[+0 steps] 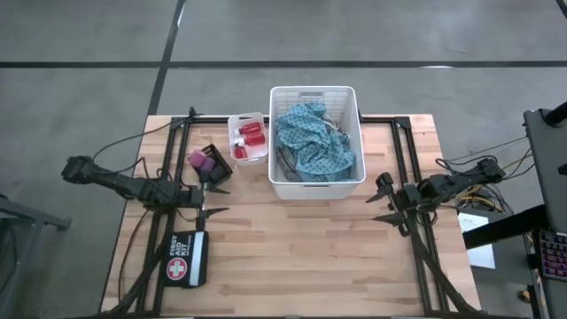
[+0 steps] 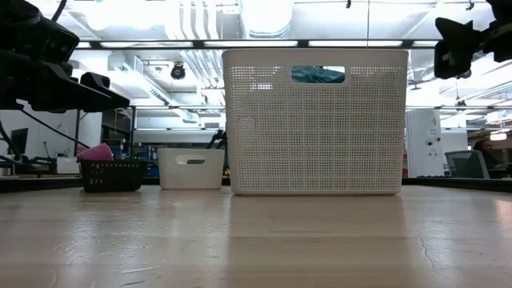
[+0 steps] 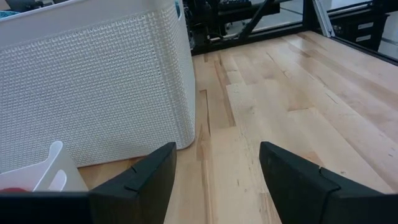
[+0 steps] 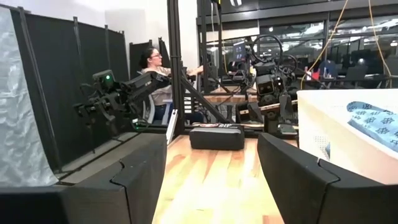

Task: Pick & Place Medicine items
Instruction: Return to Home Position

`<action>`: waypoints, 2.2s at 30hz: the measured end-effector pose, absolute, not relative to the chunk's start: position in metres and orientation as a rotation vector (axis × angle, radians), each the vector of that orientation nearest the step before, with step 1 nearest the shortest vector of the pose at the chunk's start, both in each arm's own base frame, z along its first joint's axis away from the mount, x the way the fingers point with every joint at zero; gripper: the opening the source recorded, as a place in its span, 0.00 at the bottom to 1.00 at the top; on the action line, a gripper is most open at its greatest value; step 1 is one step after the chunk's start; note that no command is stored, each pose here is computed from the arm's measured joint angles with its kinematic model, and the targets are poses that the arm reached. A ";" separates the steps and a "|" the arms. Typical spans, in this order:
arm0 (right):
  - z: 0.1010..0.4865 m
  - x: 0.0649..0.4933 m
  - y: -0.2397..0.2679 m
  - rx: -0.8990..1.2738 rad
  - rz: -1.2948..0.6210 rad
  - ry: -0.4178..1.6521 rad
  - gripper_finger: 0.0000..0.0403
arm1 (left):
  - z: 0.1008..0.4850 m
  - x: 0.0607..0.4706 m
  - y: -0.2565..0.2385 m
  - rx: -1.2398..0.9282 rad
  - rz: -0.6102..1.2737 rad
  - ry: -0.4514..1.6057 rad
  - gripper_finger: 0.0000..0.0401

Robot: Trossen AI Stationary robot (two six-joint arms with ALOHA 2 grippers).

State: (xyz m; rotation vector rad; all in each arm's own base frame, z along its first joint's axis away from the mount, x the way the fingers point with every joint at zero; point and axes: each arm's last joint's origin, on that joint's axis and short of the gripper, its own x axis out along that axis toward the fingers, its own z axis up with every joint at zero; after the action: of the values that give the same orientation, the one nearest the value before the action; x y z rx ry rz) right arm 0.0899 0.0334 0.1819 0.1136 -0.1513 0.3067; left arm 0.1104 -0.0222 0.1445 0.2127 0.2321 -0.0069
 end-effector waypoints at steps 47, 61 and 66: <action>0.163 0.099 0.037 0.142 0.297 0.070 0.62 | 0.144 0.110 -0.022 0.213 -0.007 0.232 0.59; 0.163 0.099 0.037 0.143 0.297 0.071 0.61 | 0.144 0.110 -0.022 0.213 -0.007 0.232 0.59; 0.163 0.099 0.037 0.143 0.297 0.071 0.61 | 0.144 0.110 -0.022 0.213 -0.007 0.232 0.59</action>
State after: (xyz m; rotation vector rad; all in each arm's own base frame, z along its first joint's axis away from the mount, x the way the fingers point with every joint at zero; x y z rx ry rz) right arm 0.0991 0.0371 0.1632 0.1430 0.0712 0.2965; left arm 0.1104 -0.0222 0.1445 0.2125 0.2322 -0.0071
